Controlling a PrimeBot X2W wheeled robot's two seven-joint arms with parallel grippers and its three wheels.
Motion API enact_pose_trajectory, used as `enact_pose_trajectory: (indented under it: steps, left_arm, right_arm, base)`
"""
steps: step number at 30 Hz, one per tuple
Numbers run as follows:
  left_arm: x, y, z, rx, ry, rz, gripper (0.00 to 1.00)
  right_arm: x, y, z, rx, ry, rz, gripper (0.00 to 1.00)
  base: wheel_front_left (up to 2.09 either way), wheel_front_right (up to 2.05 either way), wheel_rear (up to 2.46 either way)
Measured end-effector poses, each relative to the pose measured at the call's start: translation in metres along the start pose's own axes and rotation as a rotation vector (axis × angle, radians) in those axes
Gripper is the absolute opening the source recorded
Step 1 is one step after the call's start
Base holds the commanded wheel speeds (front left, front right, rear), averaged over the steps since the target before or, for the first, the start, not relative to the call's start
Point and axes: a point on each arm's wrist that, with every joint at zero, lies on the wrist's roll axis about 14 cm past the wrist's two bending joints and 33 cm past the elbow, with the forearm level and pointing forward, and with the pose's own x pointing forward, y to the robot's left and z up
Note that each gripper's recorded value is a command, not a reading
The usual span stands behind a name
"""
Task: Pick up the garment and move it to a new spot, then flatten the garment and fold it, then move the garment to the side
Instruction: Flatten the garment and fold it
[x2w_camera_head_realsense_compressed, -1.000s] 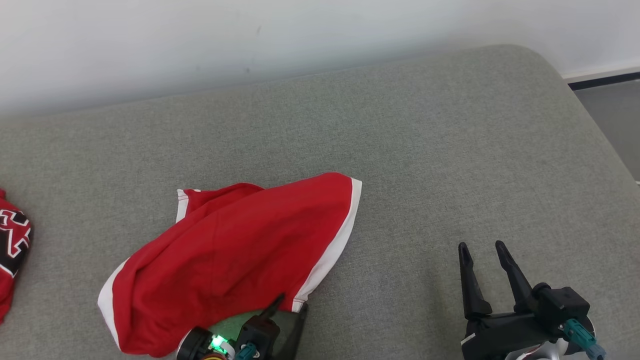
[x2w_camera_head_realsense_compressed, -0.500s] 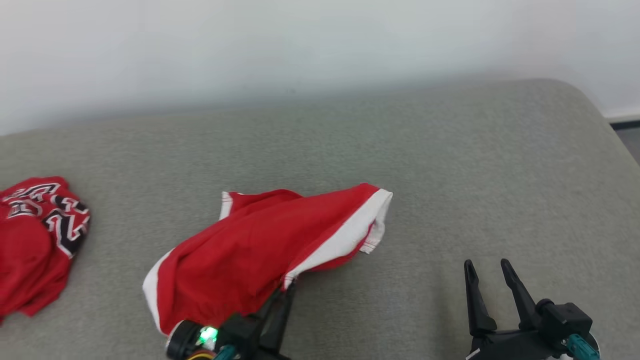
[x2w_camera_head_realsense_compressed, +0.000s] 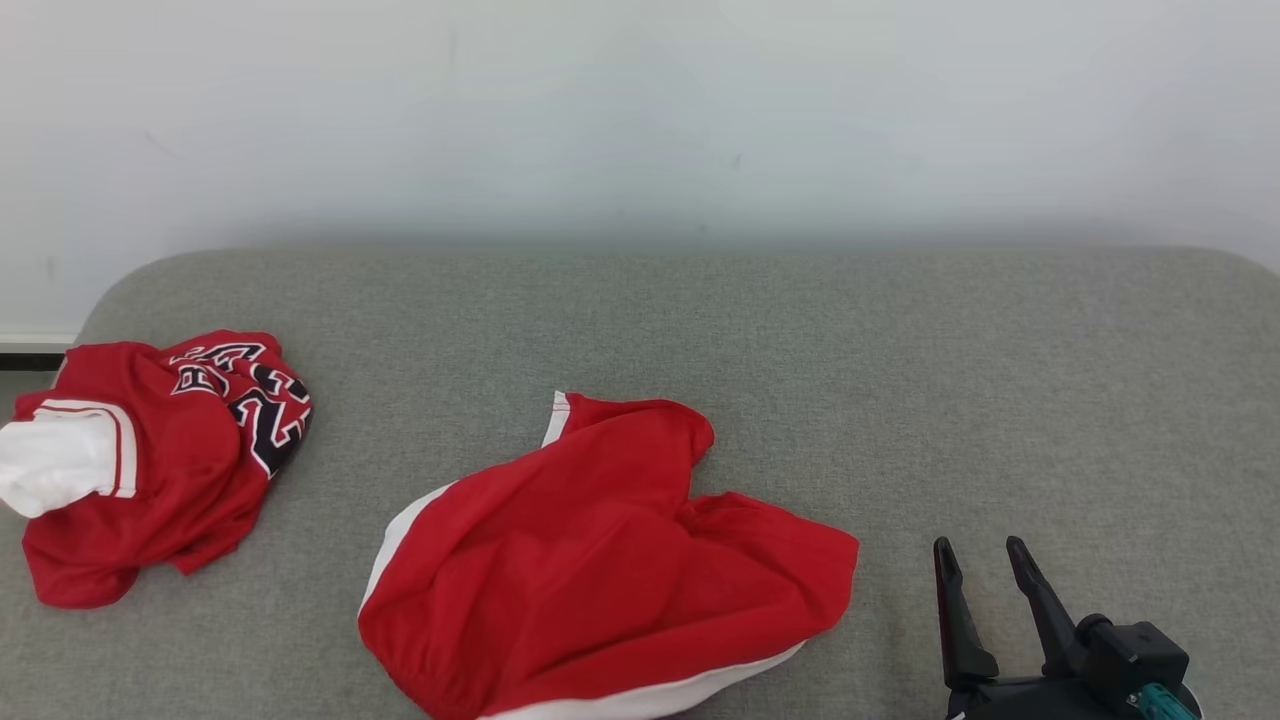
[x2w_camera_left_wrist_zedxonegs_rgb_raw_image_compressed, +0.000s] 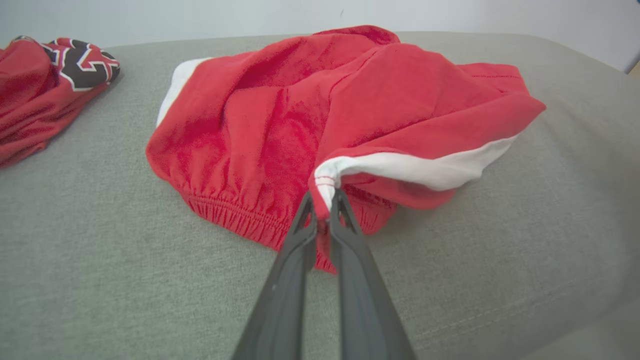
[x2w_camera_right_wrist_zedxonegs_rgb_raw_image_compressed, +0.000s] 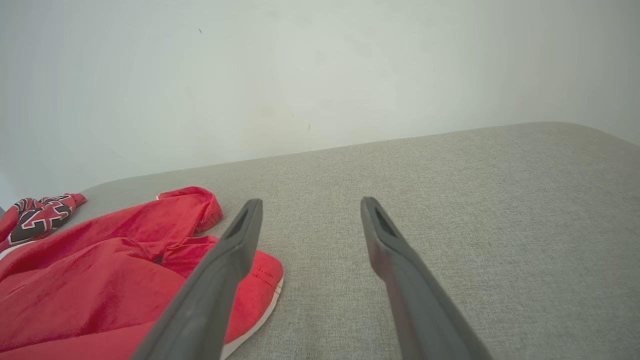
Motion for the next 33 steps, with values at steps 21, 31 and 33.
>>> enact_pose_trajectory:
  steps: [21, 31, 33]
  left_arm:
    - [0.009, 0.024, 0.075, -0.015, -0.27, 0.044, 1.0]
    - [0.035, 0.067, 0.084, 0.086, -0.207, 0.096, 1.0]
    - [0.042, 0.072, 0.081, 0.076, -0.187, 0.109, 1.0]
  right_arm:
    - [-0.008, -0.006, 0.01, -0.012, -0.024, -0.02, 1.0]
    - [-0.015, -0.023, 0.007, -0.003, -0.017, -0.075, 1.0]
    - [-0.016, -0.028, 0.005, -0.002, -0.009, -0.089, 1.0]
  base:
    - [0.0, 0.0, 0.0]
    - [0.0, 0.0, 0.0]
    - [0.0, 0.0, 0.0]
